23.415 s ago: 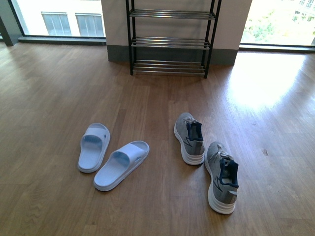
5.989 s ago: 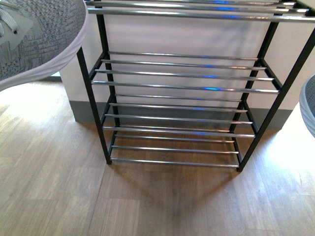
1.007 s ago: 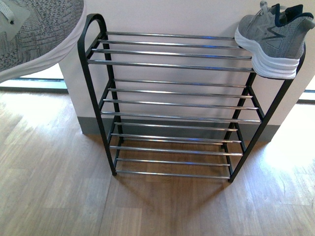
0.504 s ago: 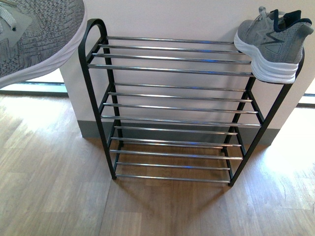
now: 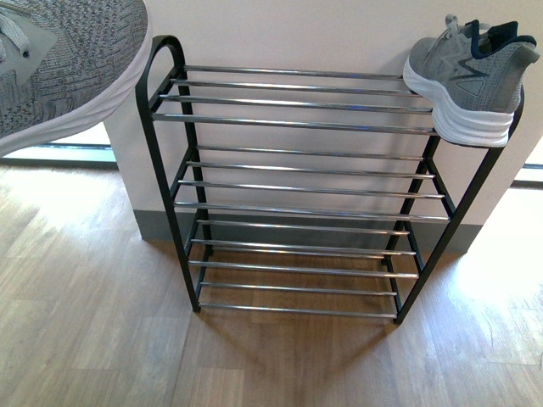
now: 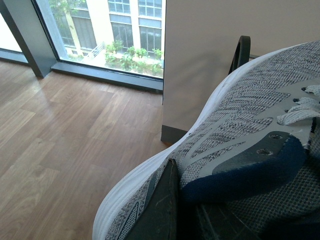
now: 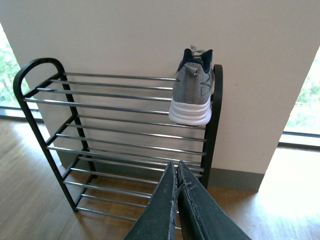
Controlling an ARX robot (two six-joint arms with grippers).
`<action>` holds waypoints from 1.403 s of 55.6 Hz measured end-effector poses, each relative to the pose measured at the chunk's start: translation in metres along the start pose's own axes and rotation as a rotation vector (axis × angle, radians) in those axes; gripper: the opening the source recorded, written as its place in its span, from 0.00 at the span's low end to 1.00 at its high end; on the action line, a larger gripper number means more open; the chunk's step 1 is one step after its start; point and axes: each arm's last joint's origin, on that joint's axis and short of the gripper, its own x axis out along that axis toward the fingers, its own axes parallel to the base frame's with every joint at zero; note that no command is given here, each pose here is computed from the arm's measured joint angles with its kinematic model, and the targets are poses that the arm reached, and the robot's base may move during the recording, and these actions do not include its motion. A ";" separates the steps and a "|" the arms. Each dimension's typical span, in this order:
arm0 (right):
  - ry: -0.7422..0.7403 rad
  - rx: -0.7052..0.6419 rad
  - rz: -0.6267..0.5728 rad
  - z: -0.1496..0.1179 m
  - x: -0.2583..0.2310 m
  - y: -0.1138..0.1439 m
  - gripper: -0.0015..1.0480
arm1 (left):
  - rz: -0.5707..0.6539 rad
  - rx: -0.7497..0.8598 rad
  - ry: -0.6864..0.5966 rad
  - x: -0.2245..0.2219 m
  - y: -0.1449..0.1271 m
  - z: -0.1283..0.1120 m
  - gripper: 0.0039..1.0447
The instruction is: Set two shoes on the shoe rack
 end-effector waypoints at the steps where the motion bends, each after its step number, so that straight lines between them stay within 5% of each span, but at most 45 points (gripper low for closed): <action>1: 0.001 0.000 -0.002 -0.001 -0.001 0.001 0.01 | 0.000 0.000 0.000 0.000 0.000 0.000 0.01; 63: -0.022 -0.004 0.005 -0.010 -0.022 0.020 0.02 | 0.000 0.000 0.000 0.000 0.000 0.000 0.01; 78: -0.022 -0.004 0.005 -0.010 -0.022 0.020 0.44 | 0.000 0.000 0.000 0.000 0.000 0.000 0.01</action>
